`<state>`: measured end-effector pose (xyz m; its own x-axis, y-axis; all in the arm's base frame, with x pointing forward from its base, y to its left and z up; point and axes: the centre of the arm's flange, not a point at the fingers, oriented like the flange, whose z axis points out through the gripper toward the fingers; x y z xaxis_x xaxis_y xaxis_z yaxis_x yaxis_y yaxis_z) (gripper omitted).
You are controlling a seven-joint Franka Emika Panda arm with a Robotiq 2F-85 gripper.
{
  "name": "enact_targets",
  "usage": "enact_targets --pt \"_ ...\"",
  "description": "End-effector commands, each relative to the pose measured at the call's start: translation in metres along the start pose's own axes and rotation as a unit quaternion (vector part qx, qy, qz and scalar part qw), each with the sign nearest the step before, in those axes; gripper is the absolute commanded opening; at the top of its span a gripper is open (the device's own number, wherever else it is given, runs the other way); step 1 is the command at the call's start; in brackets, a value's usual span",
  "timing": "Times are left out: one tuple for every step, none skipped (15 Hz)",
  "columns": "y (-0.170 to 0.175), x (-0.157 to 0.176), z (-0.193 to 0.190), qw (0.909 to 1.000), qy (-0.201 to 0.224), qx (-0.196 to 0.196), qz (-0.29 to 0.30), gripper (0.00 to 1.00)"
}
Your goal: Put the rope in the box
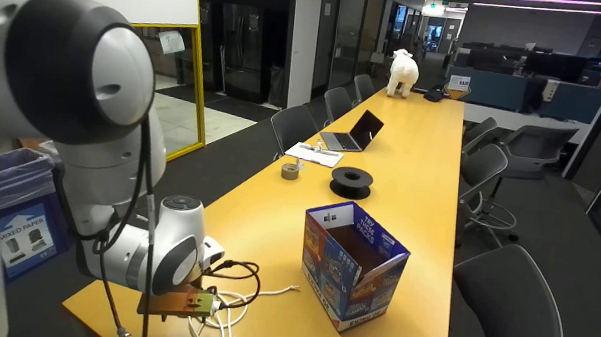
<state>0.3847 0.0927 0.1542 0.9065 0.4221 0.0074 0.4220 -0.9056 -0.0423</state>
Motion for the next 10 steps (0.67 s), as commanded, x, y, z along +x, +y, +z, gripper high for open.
enact_targets --pt "0.015 0.015 0.022 0.9997 0.015 -0.017 -0.01 1.0" --pt "0.018 0.018 0.026 0.9995 0.017 -0.021 -0.015 1.0" --pt "0.021 0.02 0.029 0.9994 0.017 -0.025 -0.019 1.0" --pt "0.023 0.023 0.033 0.9991 0.017 -0.028 -0.025 1.0" --pt "0.025 0.025 0.035 0.9989 0.018 -0.03 -0.03 1.0" --pt "0.028 0.029 0.038 0.9987 0.018 -0.033 -0.035 1.0" --pt "0.03 0.032 0.039 0.9985 0.017 -0.034 -0.039 1.0" --pt "0.032 0.035 0.041 0.9982 0.016 -0.037 -0.044 1.0" --pt "0.034 0.037 0.042 0.998 0.017 -0.038 -0.047 1.0" --pt "0.035 0.04 0.043 0.9978 0.016 -0.04 -0.051 1.0"
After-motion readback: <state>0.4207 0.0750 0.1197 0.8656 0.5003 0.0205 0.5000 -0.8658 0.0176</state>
